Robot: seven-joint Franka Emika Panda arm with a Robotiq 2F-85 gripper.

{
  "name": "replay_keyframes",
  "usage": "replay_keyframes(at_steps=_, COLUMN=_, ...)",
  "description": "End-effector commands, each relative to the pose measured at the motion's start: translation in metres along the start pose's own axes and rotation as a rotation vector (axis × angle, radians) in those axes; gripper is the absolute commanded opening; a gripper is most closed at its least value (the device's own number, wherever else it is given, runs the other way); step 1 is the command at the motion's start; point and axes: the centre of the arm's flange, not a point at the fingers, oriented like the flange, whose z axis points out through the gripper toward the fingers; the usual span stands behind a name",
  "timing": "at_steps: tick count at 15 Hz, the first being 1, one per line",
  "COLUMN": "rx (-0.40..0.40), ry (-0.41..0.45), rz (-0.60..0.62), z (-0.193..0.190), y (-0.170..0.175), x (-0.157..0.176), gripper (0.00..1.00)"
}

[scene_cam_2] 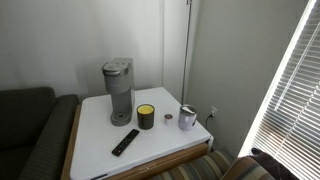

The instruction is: Open the coffee maker lid

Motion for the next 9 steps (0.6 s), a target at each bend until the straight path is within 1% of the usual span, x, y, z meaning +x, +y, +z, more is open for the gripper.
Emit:
replay_keyframes(at_steps=1, rx=0.061, ry=-0.037, rz=0.010, z=0.017, y=-0.018, x=0.043, gripper=1.00)
replay_keyframes(at_steps=6, rx=0.134, ry=-0.051, rz=0.043, z=0.044, y=-0.041, x=0.077, gripper=1.00)
replay_keyframes(at_steps=9, rx=0.173, ry=-0.039, rz=0.072, z=0.059, y=-0.055, x=0.096, gripper=1.00)
